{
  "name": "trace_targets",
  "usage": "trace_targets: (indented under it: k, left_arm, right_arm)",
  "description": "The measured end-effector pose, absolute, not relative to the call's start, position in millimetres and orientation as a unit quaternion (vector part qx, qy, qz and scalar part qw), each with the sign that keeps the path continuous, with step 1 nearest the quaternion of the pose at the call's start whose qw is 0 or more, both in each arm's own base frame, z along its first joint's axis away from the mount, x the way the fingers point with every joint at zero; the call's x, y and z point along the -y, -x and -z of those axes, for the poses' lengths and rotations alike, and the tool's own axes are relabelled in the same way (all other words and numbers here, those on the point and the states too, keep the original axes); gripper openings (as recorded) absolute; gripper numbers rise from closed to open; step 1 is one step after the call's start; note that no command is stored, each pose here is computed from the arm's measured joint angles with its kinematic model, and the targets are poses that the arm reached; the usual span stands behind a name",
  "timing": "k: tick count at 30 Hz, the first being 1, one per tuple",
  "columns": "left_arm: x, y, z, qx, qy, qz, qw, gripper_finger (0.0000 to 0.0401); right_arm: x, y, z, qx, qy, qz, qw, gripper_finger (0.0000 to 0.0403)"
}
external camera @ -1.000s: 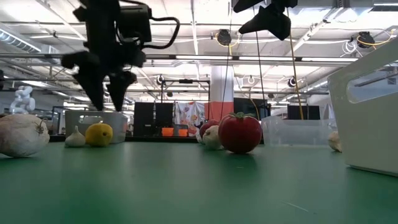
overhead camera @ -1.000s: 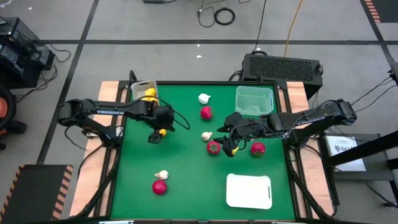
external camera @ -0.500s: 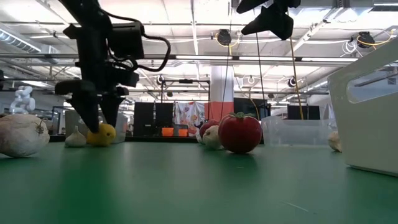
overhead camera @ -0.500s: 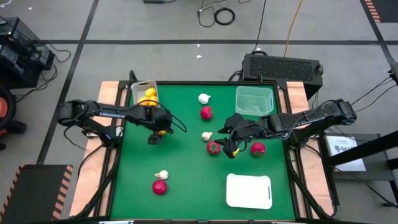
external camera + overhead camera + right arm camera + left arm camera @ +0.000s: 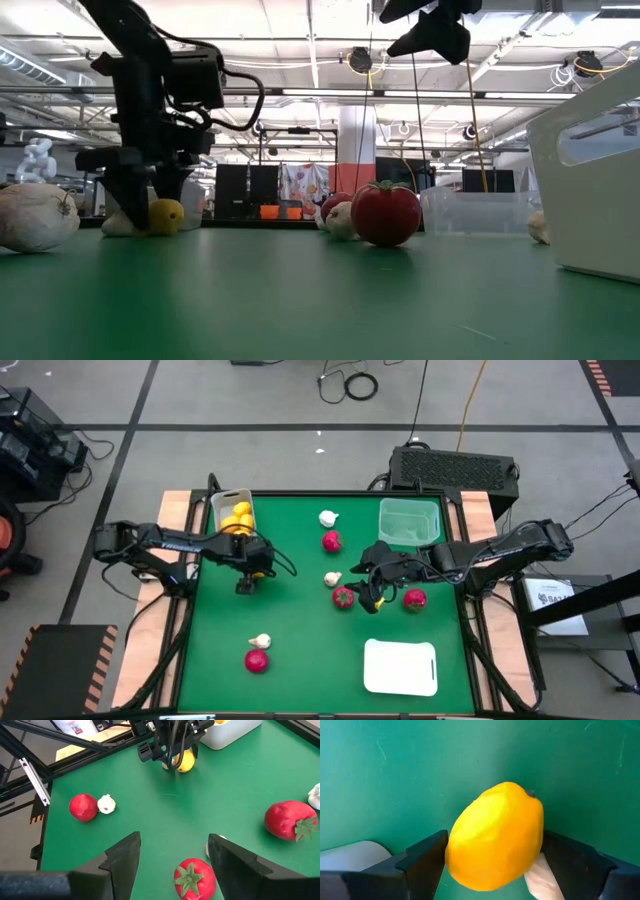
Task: Sort produce into baskets
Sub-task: Put the yellow lemon in the gray bin
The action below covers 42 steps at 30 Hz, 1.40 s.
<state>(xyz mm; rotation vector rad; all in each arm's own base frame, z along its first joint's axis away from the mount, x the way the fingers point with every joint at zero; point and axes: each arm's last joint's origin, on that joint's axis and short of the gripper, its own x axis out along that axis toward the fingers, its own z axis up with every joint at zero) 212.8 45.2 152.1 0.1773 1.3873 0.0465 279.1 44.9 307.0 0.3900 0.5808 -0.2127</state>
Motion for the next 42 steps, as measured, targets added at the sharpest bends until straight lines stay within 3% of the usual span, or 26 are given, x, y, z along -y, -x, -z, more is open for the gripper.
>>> trace_targets:
  k: [5,15,24,32,37,42]
  left_arm:
    - [-44.8,-211.9,-148.0,-0.632,-0.079,-0.023,0.770,0.0316]
    - [-45.8,-216.1,-154.1,-0.627,-0.072,-0.031,0.775,0.0246]
    - [-54.9,-239.6,-216.8,-0.595,-0.086,-0.065,0.796,0.0220]
    - [-100.0,-213.8,-272.8,-0.516,-0.023,-0.274,0.811,0.0219]
    - [-137.1,-174.0,-279.5,-0.486,0.120,-0.408,0.764,0.0218]
    - [-167.9,-147.5,-273.8,-0.447,0.248,-0.485,0.710,0.0218]
  right_arm:
    - [-42.9,-279.7,-307.2,-0.282,-0.193,0.107,0.934,0.0224]
    - [-42.9,-279.7,-307.2,-0.281,-0.195,0.108,0.933,0.0224]
    - [-42.9,-279.6,-307.2,-0.281,-0.203,0.110,0.932,0.0224]
    - [-42.9,-279.6,-307.2,-0.281,-0.201,0.109,0.932,0.0224]
    - [-42.9,-279.6,-307.2,-0.281,-0.201,0.109,0.932,0.0224]
    - [-39.1,-280.6,-307.9,-0.275,-0.203,0.118,0.932,0.0224]
